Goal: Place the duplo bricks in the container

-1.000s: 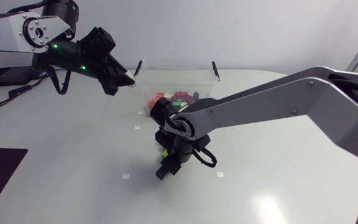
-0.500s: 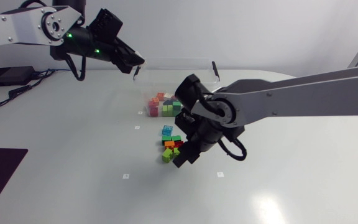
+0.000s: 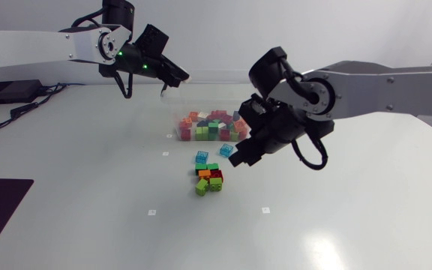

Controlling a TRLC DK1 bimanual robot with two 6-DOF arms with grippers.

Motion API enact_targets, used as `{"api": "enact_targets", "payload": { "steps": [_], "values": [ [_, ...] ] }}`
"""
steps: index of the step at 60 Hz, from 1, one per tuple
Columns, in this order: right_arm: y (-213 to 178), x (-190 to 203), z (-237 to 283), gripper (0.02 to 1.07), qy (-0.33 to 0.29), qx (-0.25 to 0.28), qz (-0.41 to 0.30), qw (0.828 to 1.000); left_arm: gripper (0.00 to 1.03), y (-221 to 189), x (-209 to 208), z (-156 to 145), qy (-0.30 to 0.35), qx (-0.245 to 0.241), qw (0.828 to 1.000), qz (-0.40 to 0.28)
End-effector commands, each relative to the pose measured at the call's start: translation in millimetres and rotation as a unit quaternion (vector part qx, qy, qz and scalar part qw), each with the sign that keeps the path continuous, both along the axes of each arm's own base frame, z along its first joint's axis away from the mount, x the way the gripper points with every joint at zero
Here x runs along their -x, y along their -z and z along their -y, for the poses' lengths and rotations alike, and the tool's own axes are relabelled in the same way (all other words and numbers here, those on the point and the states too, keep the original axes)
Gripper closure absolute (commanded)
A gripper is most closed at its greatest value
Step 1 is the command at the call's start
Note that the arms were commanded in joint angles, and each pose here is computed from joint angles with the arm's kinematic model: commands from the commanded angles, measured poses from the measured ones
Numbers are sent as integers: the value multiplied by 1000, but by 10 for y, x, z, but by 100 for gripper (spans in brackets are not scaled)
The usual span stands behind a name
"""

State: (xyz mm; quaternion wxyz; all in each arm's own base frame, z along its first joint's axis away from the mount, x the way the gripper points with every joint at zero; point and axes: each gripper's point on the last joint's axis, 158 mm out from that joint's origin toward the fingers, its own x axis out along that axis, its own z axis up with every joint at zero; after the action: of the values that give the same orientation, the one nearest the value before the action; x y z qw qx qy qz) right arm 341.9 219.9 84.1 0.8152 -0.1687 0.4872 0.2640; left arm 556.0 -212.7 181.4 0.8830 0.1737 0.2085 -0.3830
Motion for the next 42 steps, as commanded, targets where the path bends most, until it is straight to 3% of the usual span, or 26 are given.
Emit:
{"api": "enact_targets", "payload": {
  "steps": [1,3,7,29,42],
  "values": [
    [-246,-147,17,78,14,-18,20,1000,32,22,-126,32,-12,7,1000,2],
    [-314,-204,33,78,15,-23,26,999,17,34,-135,37,-15,5,1000,3],
    [-462,-322,56,78,19,-32,41,998,5,42,-130,35,-19,1,1000,5],
    [-969,-978,67,78,42,-81,93,991,5,-274,420,-18,-3,-5,999,40],
    [-1044,-1223,-24,78,47,-96,106,989,6,-124,808,-88,30,-40,998,31]
  ]
}}
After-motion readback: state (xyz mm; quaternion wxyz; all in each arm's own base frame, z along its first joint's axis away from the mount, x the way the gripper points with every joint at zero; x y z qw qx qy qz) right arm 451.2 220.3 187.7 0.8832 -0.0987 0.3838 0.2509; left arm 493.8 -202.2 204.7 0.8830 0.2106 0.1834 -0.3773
